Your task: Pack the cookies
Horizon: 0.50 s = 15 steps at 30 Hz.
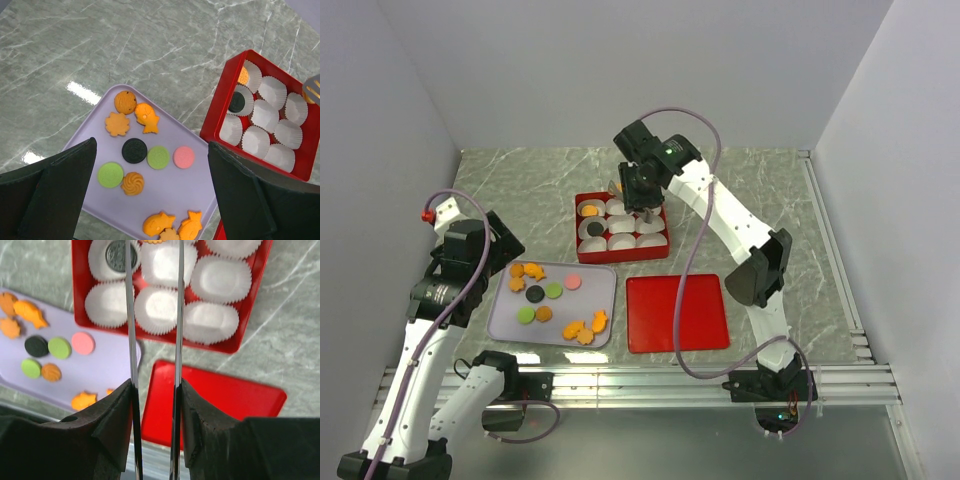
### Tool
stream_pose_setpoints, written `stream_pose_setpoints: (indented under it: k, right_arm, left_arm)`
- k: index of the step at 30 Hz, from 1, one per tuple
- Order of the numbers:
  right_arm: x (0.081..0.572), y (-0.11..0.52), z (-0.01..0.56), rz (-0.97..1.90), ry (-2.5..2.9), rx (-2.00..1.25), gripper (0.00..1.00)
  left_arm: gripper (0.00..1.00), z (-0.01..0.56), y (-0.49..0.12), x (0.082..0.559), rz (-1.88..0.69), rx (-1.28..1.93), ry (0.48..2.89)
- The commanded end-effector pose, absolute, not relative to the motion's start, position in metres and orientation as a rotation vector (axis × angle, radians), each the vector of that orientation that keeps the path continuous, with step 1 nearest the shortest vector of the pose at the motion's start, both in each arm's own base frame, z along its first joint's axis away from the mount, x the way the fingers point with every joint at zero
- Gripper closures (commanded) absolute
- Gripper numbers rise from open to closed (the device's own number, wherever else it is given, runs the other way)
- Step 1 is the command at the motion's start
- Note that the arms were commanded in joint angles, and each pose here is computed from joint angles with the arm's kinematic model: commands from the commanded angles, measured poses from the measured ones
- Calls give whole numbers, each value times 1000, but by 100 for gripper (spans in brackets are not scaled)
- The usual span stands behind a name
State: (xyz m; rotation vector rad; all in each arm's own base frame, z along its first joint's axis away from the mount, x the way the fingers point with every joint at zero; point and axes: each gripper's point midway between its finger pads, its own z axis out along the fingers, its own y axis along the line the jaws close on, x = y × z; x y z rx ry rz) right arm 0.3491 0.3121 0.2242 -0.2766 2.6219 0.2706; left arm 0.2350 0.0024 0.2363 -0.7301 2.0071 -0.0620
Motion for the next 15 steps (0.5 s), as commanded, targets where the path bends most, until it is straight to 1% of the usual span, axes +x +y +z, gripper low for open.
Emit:
stream_pose_setpoints:
  k: [1, 7, 15]
  right_arm:
    - [375, 327, 232, 338, 2544, -242, 58]
    - [394, 331, 215, 339, 2551, -191, 58]
    - [407, 329, 194, 295, 2566, -160, 56]
  left_arm:
    - [1, 239, 0, 242, -80, -708, 1992]
    - [1, 238, -1, 242, -82, -705, 1997]
    - [1, 237, -3, 243, -84, -697, 2011]
